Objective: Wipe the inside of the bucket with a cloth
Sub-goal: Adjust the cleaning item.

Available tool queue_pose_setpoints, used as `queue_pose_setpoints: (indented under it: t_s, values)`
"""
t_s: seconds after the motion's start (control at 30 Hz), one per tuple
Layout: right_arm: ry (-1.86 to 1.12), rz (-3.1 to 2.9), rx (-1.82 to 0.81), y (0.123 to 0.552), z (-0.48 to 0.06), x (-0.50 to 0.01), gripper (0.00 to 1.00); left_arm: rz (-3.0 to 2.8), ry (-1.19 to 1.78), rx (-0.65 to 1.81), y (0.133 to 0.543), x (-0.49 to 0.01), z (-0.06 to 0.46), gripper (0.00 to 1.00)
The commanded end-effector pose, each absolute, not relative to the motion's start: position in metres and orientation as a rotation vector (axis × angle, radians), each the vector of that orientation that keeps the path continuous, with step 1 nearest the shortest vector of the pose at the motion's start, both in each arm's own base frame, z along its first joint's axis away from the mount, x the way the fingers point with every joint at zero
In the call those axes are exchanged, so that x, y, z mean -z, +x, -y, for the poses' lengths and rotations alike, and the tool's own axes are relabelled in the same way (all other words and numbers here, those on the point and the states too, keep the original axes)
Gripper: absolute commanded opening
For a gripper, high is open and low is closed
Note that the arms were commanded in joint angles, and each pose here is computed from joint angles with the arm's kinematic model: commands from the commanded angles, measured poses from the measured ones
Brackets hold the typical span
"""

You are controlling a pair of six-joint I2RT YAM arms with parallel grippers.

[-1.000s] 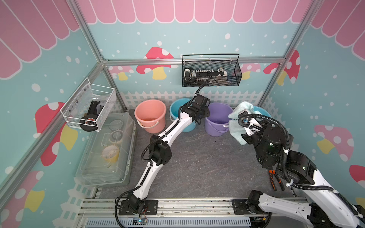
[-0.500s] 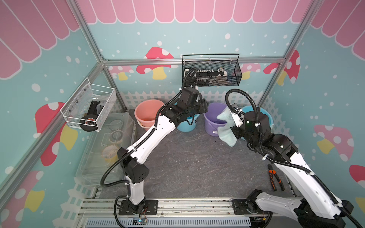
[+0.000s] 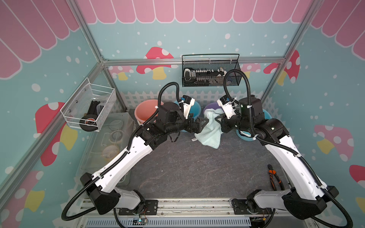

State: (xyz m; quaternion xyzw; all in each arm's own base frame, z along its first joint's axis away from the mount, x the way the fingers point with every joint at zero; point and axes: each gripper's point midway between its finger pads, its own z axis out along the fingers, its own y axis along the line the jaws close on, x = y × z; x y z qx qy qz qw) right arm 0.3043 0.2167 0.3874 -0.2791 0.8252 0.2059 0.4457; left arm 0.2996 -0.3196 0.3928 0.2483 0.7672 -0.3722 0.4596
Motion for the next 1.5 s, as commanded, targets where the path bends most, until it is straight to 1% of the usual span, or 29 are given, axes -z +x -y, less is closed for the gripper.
queue_pose_setpoints:
  t_s: [0.0,0.1,0.23,0.27,0.33,0.37,0.4,0.47,0.53,0.57,0.63,0.67,0.7,0.77,0.83,0.9,1.03,1.07,1.17,1.23,1.27,1.3,1.33,1.47]
  values:
    - [-0.699,-2.072,-0.758,0.286,-0.239,-0.399,0.0,-1.828,0.772,0.99,0.281,-0.391,0.34,0.99]
    - [-0.709,-2.057,-0.856,0.281,-0.249,-0.411,0.0,-1.855,0.795,0.992,0.282,-0.38,0.349,0.99]
    - [-0.705,-2.026,-0.91,0.275,-0.252,-0.426,0.0,-1.892,0.813,0.993,0.284,-0.365,0.355,0.98]
    - [-0.707,-2.017,-0.918,0.275,-0.253,-0.429,0.0,-1.897,0.816,0.995,0.284,-0.363,0.356,0.93]
    - [-0.705,-2.012,-0.917,0.275,-0.252,-0.431,0.0,-1.905,0.814,0.991,0.286,-0.36,0.357,0.74]
    - [-0.7,-2.013,-0.906,0.275,-0.251,-0.431,0.0,-1.907,0.808,0.982,0.288,-0.359,0.356,0.6]
    - [-0.694,-2.016,-0.884,0.278,-0.249,-0.43,0.0,-1.91,0.8,0.975,0.289,-0.359,0.355,0.48]
    - [-0.67,-2.03,-0.824,0.284,-0.243,-0.425,0.01,-1.915,0.785,0.956,0.292,-0.358,0.353,0.32]
    - [-0.634,-2.046,-0.757,0.293,-0.234,-0.419,0.14,-1.92,0.771,0.933,0.294,-0.358,0.35,0.21]
    - [-0.61,-2.056,-0.716,0.299,-0.228,-0.416,0.25,-1.925,0.763,0.918,0.295,-0.357,0.349,0.16]
    - [-0.552,-2.086,-0.644,0.314,-0.213,-0.407,0.48,-1.942,0.738,0.883,0.299,-0.353,0.344,0.1]
    - [-0.513,-2.102,-0.606,0.322,-0.203,-0.402,0.58,-1.952,0.721,0.861,0.301,-0.351,0.34,0.06]
    - [-0.465,-2.119,-0.566,0.331,-0.19,-0.398,0.63,-1.962,0.704,0.844,0.304,-0.349,0.337,0.04]
    - [-0.357,-2.158,-0.49,0.348,-0.164,-0.387,0.69,-1.975,0.677,0.831,0.306,-0.347,0.331,0.03]
    - [-0.233,-2.195,-0.408,0.364,-0.134,-0.375,0.72,-1.983,0.66,0.826,0.306,-0.346,0.327,0.02]
    - [-0.049,-2.232,-0.34,0.381,-0.095,-0.36,0.72,-1.987,0.648,0.818,0.305,-0.345,0.323,0.01]
    - [0.313,-2.245,-0.373,0.402,-0.036,-0.326,0.71,-1.992,0.631,0.807,0.303,-0.343,0.317,0.01]
    - [0.446,-2.219,-0.362,0.406,-0.017,-0.319,0.71,-1.993,0.627,0.804,0.303,-0.343,0.316,0.01]
    - [0.836,-2.144,-0.255,0.404,0.031,-0.293,0.72,-1.99,0.619,0.798,0.301,-0.344,0.313,0.01]
    - [1.022,-2.11,-0.178,0.398,0.051,-0.281,0.76,-1.985,0.615,0.793,0.3,-0.346,0.31,0.01]
    - [1.116,-2.098,-0.144,0.394,0.06,-0.275,0.8,-1.982,0.612,0.79,0.299,-0.347,0.308,0.01]
    - [1.2,-2.097,-0.121,0.392,0.067,-0.267,0.85,-1.98,0.611,0.79,0.298,-0.347,0.307,0.01]
    - [1.265,-2.095,-0.116,0.392,0.07,-0.262,0.87,-1.978,0.609,0.789,0.298,-0.348,0.306,0.01]
    - [1.533,-2.104,-0.074,0.391,0.083,-0.232,0.88,-1.974,0.602,0.785,0.295,-0.349,0.303,0.02]
